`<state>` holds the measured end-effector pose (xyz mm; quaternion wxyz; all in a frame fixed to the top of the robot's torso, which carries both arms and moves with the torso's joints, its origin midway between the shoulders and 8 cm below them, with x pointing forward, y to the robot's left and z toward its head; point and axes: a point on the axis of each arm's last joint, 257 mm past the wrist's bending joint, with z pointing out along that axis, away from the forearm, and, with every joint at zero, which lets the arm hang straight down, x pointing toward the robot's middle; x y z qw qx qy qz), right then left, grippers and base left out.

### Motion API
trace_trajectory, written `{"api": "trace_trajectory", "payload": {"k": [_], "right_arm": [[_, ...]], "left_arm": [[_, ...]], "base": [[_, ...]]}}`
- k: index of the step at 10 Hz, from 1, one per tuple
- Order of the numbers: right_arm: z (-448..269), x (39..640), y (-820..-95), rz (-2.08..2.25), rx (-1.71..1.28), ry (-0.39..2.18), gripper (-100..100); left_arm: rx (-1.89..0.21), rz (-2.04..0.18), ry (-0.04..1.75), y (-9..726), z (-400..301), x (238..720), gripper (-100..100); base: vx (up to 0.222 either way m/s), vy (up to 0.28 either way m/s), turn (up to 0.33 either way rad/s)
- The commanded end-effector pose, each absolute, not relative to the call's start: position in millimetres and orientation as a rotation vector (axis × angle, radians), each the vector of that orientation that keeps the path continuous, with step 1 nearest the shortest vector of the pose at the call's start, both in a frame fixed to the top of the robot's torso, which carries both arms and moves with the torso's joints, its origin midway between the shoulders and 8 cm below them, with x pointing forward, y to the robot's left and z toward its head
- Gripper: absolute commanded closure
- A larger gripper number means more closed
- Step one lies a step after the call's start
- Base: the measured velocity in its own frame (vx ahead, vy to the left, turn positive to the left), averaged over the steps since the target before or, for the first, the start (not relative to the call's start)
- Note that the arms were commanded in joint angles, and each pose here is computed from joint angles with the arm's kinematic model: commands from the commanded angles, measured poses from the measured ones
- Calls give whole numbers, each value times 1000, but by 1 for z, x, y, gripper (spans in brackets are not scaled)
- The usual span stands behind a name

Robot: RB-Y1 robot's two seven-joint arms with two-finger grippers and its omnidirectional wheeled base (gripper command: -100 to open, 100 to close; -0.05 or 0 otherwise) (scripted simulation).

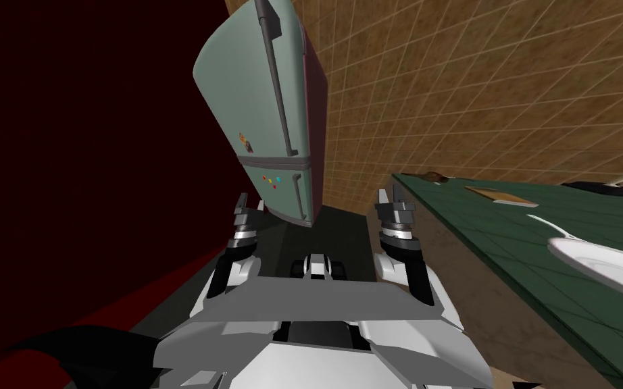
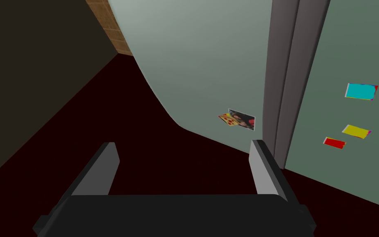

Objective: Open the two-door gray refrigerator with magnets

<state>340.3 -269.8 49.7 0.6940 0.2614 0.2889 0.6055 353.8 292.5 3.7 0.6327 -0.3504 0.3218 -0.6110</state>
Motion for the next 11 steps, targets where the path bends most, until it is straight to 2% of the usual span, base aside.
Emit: {"api": "trace_trajectory", "payload": {"k": [1, 11], "right_arm": [[50, 340, -270, 1352, 584, 645, 0], [50, 340, -270, 1352, 584, 645, 0]], "left_arm": [[-862, -1414, 761, 299, -6, 361, -100], [-1143, -1493, 819, 316, -46, 380, -100]], "base": [[139, -63, 78], [153, -72, 84]]}}
